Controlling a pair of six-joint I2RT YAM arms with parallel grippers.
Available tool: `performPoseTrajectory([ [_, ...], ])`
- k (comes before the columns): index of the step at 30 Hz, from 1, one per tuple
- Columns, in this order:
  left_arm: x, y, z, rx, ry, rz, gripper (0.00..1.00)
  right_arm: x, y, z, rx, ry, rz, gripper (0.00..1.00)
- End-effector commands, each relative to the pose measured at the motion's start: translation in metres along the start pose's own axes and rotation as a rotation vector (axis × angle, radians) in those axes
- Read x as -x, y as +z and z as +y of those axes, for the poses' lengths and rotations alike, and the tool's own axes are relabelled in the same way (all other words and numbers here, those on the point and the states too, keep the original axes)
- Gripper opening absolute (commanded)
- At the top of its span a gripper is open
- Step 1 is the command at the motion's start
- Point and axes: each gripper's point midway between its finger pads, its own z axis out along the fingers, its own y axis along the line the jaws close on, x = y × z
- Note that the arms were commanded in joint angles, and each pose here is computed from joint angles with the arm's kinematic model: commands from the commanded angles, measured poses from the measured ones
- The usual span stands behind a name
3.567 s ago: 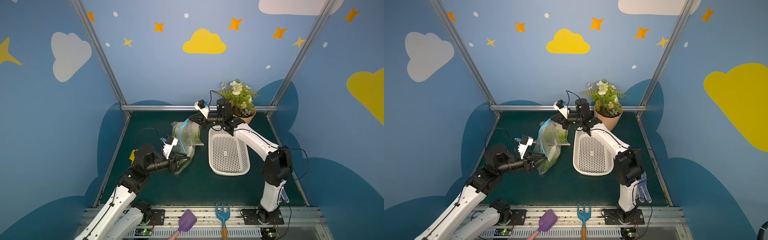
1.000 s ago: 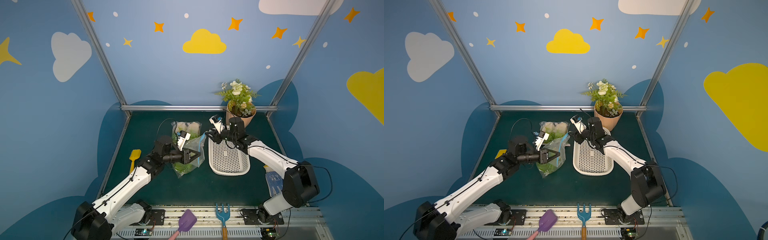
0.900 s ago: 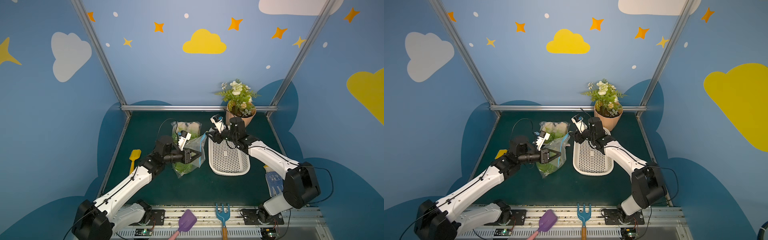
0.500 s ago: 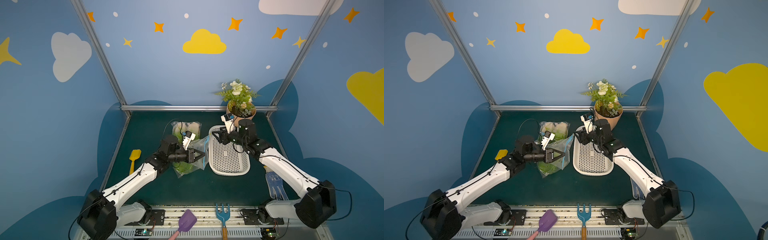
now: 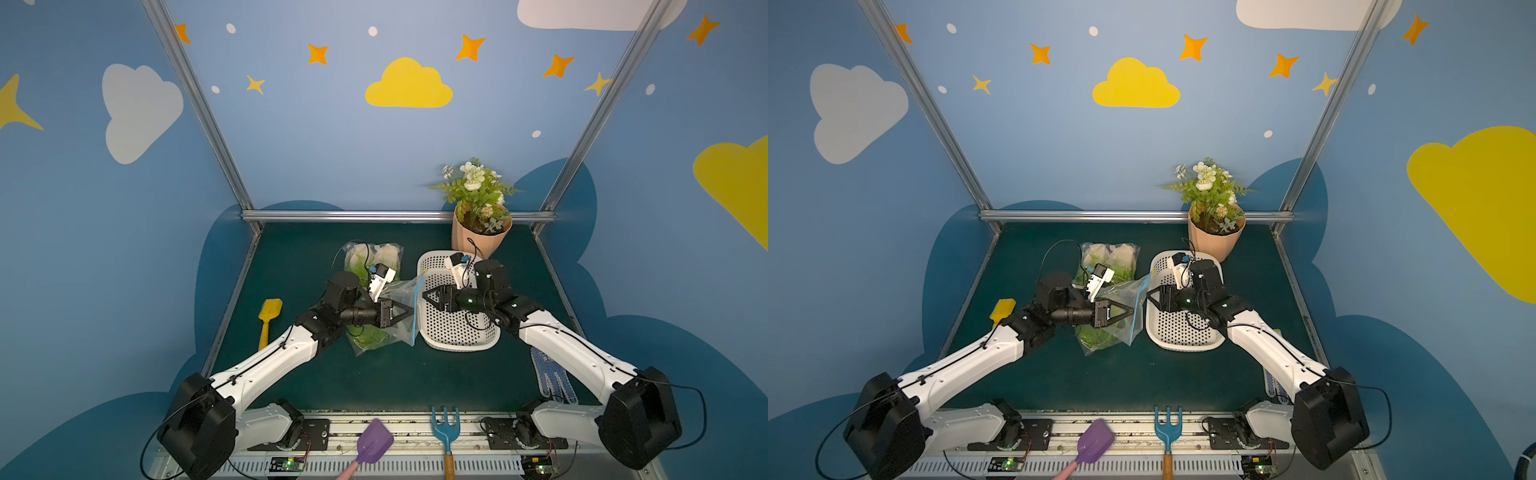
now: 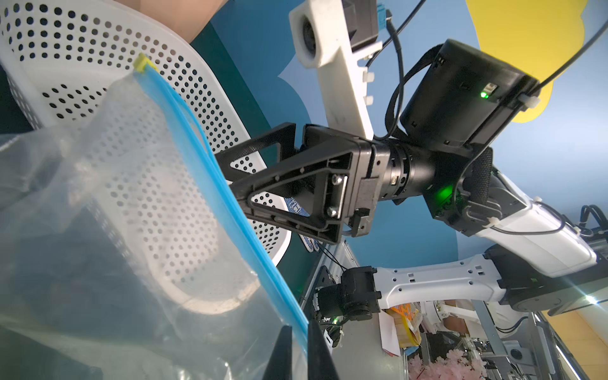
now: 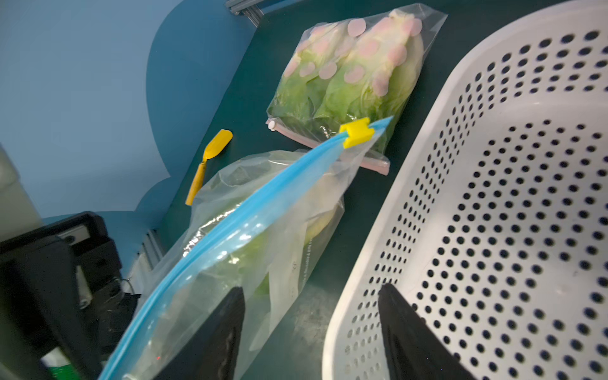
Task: Open the zip-top bag and take out the chinese cabbages
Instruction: Place the zipper food storage bag at the center of the board.
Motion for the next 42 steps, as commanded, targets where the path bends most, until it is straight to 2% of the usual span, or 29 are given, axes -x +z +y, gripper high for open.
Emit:
performPoseTrajectory([
  [1, -0.003, 0.005, 0.002, -0.008, 0.004, 0.006, 0.1, 0.009, -0.01, 0.022, 0.106, 0.033, -0.052, 0.69],
  [8, -0.004, 0.008, 0.006, 0.0, -0.005, 0.015, 0.06, -0.001, -0.004, 0.018, 0.124, 0.082, -0.033, 0.7],
  [12, -0.005, 0.008, 0.006, 0.007, -0.007, 0.018, 0.08, -0.005, -0.003, 0.019, 0.138, 0.099, -0.025, 0.68],
  [15, -0.003, 0.008, 0.005, 0.007, -0.006, 0.017, 0.17, -0.01, -0.005, 0.02, 0.154, 0.12, -0.025, 0.66],
  [18, 0.001, 0.008, -0.001, -0.007, -0.004, 0.017, 0.35, -0.012, -0.007, 0.019, 0.155, 0.134, -0.036, 0.66],
  [22, 0.0, 0.009, -0.013, -0.047, -0.002, 0.044, 0.42, -0.013, -0.009, 0.018, 0.15, 0.138, -0.041, 0.66],
  [25, -0.013, 0.012, -0.02, -0.034, 0.018, 0.109, 0.46, -0.013, -0.008, 0.02, 0.161, 0.138, -0.037, 0.65],
  [32, -0.039, 0.013, -0.021, 0.081, 0.05, 0.223, 0.48, -0.015, -0.008, 0.024, 0.177, 0.132, -0.032, 0.65],
  [42, -0.035, 0.005, -0.01, 0.225, 0.069, 0.163, 0.46, -0.019, -0.009, 0.026, 0.185, 0.121, -0.031, 0.64],
])
